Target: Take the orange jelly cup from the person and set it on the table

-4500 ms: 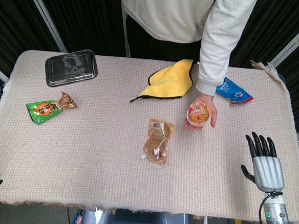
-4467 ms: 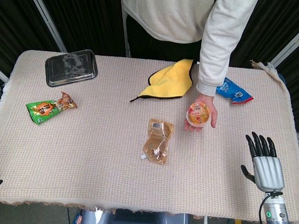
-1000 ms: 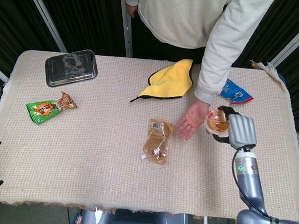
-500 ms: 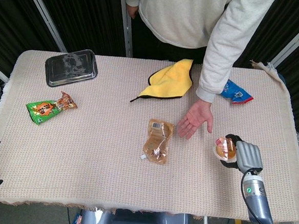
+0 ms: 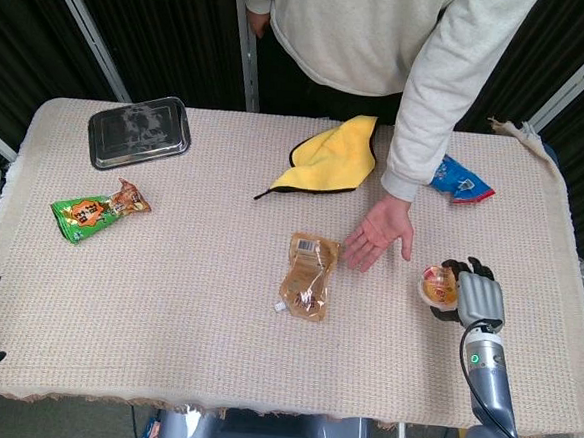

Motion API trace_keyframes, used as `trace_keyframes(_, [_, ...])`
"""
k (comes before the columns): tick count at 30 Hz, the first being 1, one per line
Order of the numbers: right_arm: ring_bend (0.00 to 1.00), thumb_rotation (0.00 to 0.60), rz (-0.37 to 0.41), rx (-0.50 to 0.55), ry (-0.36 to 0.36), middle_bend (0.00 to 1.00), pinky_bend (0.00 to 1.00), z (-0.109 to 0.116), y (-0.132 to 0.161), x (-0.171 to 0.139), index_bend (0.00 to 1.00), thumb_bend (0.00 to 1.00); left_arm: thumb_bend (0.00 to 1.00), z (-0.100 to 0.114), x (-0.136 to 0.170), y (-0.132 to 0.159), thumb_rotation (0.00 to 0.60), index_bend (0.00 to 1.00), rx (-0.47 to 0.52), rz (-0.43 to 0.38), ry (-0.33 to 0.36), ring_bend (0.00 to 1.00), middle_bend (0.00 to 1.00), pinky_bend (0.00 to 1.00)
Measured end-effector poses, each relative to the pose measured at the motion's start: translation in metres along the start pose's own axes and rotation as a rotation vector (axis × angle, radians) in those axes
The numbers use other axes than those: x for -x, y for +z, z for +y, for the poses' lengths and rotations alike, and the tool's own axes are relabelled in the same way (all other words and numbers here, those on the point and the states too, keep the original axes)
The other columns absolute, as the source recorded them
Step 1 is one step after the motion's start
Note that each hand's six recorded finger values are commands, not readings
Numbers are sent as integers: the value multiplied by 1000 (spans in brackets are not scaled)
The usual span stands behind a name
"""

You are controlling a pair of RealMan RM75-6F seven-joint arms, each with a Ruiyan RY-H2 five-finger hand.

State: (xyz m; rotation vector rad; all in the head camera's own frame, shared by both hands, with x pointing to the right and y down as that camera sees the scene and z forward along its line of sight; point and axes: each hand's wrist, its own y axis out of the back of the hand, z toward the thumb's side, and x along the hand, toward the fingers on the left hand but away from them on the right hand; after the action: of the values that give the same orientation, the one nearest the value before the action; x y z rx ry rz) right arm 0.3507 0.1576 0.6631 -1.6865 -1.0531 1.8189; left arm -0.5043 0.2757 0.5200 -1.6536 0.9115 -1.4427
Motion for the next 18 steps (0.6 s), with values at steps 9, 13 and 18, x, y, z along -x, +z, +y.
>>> trace_keyframes(9, [0, 600, 3, -66, -10, 0, 0, 8, -7, -6, 115, 172, 0, 0, 0, 0, 600, 20, 2, -2, 3, 0, 0, 0])
trace_keyframes(13, [0, 600, 24, -90, -55, 0, 0, 19, -11, -13, 115, 173, 0, 0, 0, 0, 600, 20, 0, -3, 4, 0, 0, 0])
trace_keyframes(18, [0, 600, 83, -151, -162, 0, 0, 37, -22, -30, 107, 170, 0, 0, 0, 0, 600, 20, -3, -2, 6, 0, 0, 0])
